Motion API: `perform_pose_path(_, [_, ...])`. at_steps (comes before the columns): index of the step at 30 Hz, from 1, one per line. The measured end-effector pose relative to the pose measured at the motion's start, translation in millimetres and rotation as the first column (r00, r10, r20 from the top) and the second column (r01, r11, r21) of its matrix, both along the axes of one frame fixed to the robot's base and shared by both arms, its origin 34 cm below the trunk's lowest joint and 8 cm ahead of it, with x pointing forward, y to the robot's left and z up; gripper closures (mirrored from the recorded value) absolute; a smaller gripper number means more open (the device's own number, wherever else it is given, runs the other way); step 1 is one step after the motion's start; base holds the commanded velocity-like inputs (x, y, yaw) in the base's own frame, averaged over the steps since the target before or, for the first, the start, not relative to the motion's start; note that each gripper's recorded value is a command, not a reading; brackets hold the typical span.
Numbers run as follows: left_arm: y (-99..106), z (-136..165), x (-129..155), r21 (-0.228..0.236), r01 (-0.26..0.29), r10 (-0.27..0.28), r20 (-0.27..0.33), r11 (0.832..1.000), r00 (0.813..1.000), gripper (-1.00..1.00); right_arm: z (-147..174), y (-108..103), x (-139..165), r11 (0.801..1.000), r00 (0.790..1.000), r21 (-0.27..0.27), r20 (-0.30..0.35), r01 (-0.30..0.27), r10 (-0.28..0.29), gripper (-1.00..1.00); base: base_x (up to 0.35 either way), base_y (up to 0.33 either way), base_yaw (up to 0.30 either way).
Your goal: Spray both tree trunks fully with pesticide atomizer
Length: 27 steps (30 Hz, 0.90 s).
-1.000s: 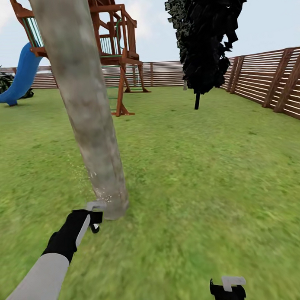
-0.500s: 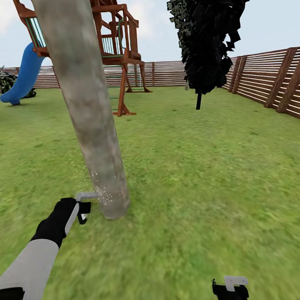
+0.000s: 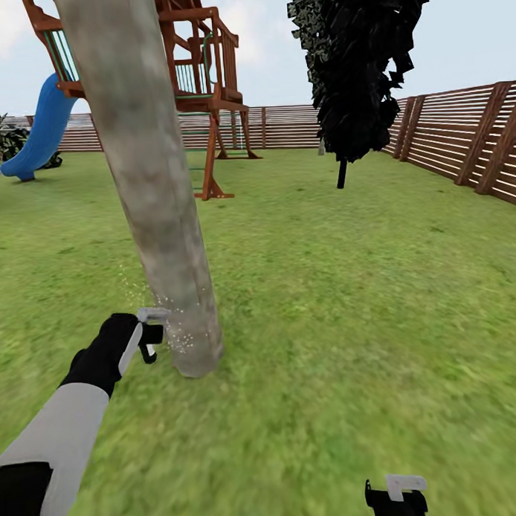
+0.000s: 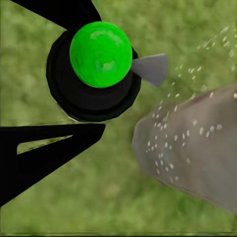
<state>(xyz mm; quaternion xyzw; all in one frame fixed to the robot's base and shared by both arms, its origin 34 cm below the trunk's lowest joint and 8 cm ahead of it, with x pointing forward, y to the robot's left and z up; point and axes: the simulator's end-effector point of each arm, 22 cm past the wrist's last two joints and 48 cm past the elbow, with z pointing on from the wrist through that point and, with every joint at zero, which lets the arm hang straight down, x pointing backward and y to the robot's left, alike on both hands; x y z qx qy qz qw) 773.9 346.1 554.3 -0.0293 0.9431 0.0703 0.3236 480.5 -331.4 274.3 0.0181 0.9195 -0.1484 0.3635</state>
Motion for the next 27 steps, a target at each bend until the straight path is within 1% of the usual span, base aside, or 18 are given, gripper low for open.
perform_pose_path(1, [-2,4,2,0.003,0.004,-0.004,0.01,1.0,1.0,1.0,0,0,0,1.0,1.0,0.0,0.0,0.0,0.0,-1.0,0.0,0.0,0.0])
perform_pose_path(4, [-10,32,14,0.002,0.016,-0.016,0.073,1.0,0.997,1.0,0,0,0,1.0,1.0,0.0,0.0,-0.001,0.001,-1.0,0.0,-0.049,0.0])
perform_pose_path(7, [-14,46,12,0.001,0.02,-0.02,0.063,1.0,0.998,1.0,0,0,0,1.0,1.0,-0.001,-0.001,-0.001,0.001,-1.0,0.0,-0.243,0.0])
perform_pose_path(12, [-12,42,8,0.004,0.017,-0.018,0.053,1.0,0.998,1.0,0,0,0,1.0,1.0,0.0,-0.001,-0.001,0.001,-1.0,0.0,-0.268,0.0])
perform_pose_path(17, [-7,44,9,0.013,0.011,-0.011,0.059,1.0,0.998,1.0,0,0,0,1.0,1.0,0.0,0.0,0.0,0.0,-1.0,0.0,-0.27,0.009])
perform_pose_path(20, [-1,50,11,0.02,0.003,-0.004,0.067,1.0,0.998,1.0,0,0,0,1.0,1.0,0.0,0.0,0.0,0.0,-1.0,0.0,-0.271,0.217])
perform_pose_path(23, [0,55,13,0.021,0.002,-0.004,0.08,1.0,0.997,1.0,0,0,0,1.0,1.0,0.0,0.0,0.0,0.0,-1.0,0.0,-0.27,0.271])
perform_pose_path(27, [-1,52,11,0.023,0.002,-0.004,0.079,1.0,0.997,1.0,0,0,0,1.0,1.0,0.0,0.0,0.0,0.0,-1.0,0.0,-0.27,0.277])
